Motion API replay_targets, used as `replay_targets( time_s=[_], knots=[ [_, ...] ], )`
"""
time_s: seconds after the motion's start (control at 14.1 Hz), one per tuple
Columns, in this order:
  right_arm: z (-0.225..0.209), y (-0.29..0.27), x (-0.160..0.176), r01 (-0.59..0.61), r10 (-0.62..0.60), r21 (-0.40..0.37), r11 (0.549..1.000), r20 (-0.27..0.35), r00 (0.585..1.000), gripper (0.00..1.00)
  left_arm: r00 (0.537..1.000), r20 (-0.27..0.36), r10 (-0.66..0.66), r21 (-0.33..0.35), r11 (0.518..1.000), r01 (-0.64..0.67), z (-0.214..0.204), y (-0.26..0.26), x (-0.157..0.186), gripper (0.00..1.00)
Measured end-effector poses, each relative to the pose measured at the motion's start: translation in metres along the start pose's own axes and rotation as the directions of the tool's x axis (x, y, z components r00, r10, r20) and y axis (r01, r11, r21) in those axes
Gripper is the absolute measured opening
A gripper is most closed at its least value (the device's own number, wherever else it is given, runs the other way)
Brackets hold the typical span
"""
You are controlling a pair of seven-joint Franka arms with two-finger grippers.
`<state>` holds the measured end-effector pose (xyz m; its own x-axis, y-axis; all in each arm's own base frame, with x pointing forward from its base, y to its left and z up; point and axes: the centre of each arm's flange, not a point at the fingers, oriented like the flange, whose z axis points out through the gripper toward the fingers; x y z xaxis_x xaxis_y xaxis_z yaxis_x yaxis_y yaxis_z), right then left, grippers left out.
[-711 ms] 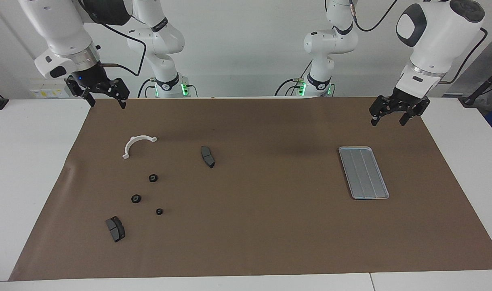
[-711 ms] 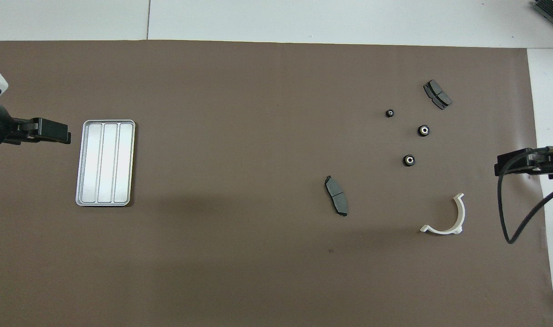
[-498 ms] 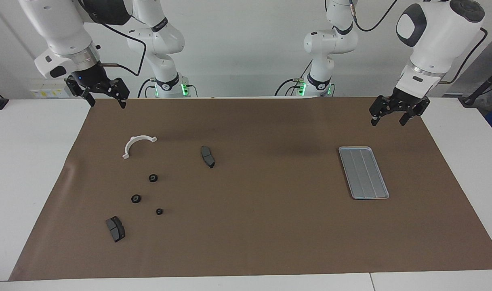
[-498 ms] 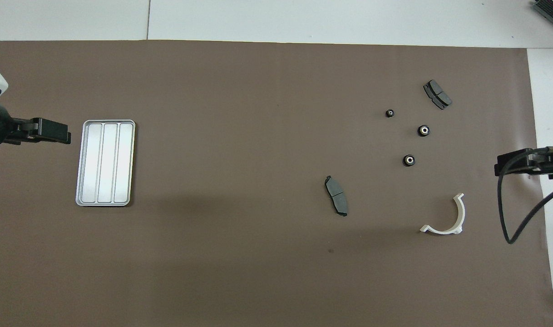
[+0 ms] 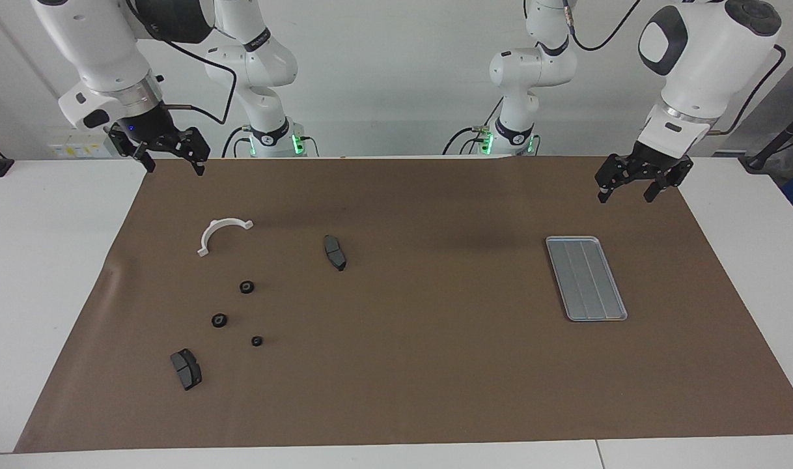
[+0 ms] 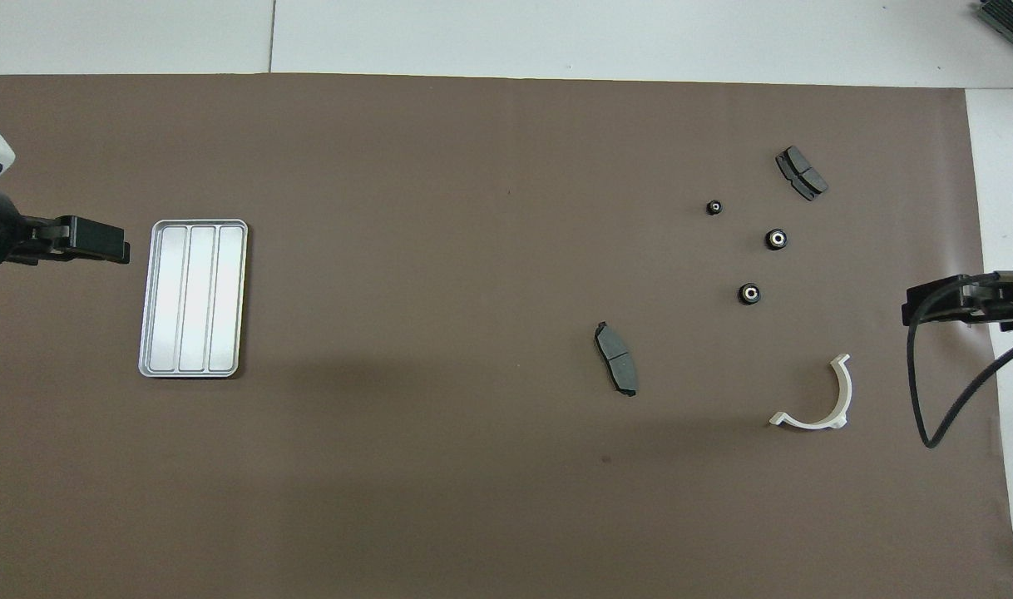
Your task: Pick bearing gear from pile to tray
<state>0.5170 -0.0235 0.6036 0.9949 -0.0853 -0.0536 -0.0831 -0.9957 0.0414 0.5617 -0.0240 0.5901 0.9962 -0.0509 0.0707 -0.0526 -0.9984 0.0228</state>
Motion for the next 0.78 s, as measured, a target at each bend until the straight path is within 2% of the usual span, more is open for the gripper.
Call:
replay_targets(
  time_s=[0.43,0.57,0.78],
  knots=[
    [0.005,-0.003,0.01,0.003,-0.002,0.015,1.0,-0.076,0.997,1.0,1.0,0.0,0.0,0.0,1.0,0.0,0.0,0.0,0.0,1.0],
    [0.028,-0.006,0.019,0.007,-0.006,0.017,1.0,-0.103,0.995,1.0,1.0,0.0,0.0,0.0,1.0,0.0,0.0,0.0,0.0,1.0],
    [0.086,-0.012,0.041,0.069,-0.068,0.012,0.998,-0.098,0.993,1.0,1.0,0.0,0.0,0.0,1.0,0.0,0.0,0.0,0.0,1.0]
  ],
)
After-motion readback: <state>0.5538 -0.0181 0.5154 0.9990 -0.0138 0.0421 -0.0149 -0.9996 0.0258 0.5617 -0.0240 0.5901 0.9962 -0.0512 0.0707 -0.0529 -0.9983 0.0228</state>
